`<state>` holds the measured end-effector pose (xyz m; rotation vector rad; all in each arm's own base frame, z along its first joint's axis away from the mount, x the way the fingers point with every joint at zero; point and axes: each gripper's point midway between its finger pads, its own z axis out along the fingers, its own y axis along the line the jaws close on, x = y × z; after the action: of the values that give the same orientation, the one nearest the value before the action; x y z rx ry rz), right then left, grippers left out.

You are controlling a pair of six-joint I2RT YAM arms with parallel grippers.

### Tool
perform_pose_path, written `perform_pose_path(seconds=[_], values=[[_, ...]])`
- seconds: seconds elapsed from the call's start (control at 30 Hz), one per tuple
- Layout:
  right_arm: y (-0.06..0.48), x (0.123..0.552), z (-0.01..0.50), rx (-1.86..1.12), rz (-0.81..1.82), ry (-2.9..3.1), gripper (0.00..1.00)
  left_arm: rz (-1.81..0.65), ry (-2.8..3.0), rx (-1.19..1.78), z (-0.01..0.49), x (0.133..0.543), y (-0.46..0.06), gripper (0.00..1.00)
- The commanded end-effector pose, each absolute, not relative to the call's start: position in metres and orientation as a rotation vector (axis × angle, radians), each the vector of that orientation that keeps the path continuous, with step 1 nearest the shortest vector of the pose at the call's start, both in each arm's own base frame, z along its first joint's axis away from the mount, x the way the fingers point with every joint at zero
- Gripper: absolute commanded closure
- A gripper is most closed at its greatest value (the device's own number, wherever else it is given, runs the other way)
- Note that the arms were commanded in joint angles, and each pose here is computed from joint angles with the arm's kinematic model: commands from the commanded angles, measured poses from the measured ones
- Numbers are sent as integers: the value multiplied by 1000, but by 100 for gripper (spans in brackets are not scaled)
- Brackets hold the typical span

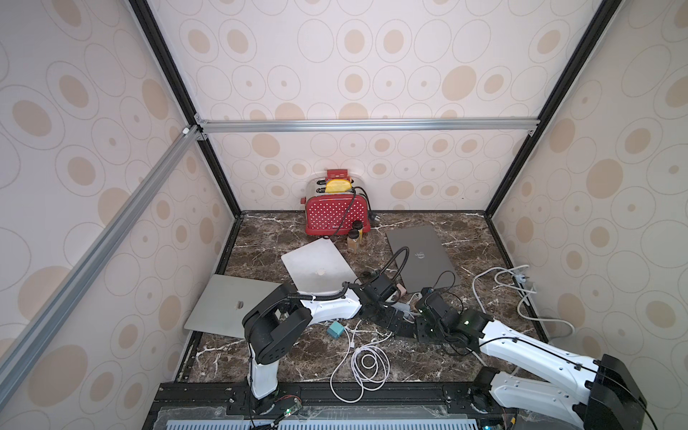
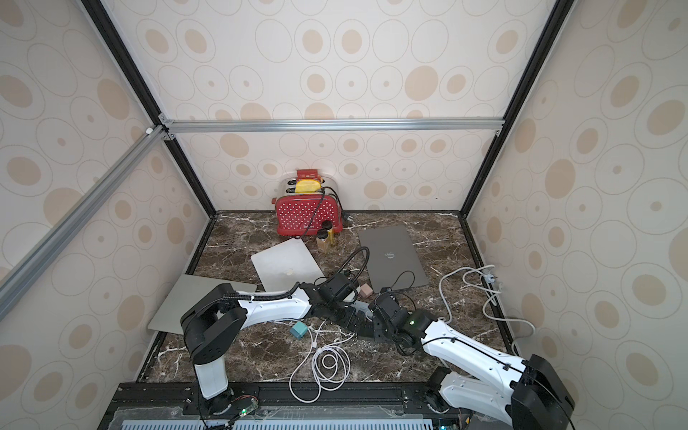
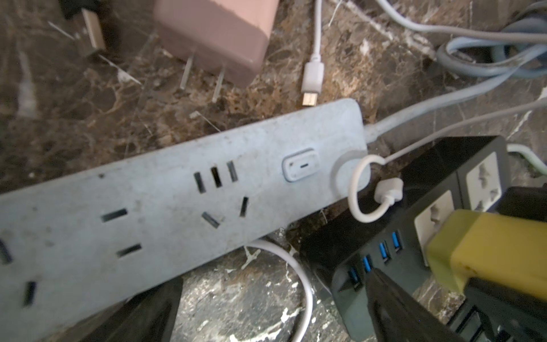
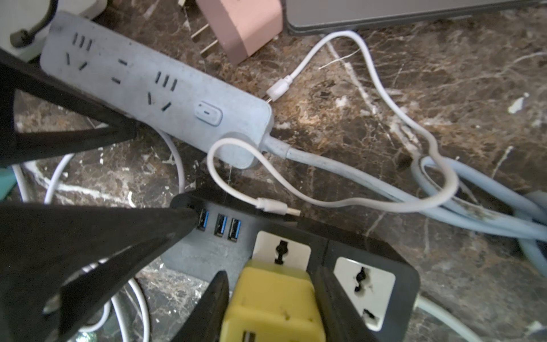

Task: Unplug the laptop charger
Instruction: Remove the plug from the socket.

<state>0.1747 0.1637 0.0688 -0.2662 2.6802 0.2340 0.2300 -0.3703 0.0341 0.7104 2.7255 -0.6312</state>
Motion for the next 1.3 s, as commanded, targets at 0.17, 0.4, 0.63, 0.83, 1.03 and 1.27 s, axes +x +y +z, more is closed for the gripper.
perform_pose_path(seconds=[0.17,0.4,0.63,0.83,1.03,1.27], values=[[154,175,76,-285,150,2658,81,-579,2869,700,0,216,-361,2],[157,190,92,-324,99,2580,84,-568,2903,700,-6,211,-358,2],[156,192,84,-335,75,2582,86,-620,2903,698,2,208,-363,2],[149,192,101,-303,94,2533,87,-597,2926,684,-4,204,-356,2],[127,198,131,-304,29,2477,86,-627,2906,680,3,206,-361,2],[108,241,122,-219,103,2485,87,-687,2858,698,24,209,-370,2]])
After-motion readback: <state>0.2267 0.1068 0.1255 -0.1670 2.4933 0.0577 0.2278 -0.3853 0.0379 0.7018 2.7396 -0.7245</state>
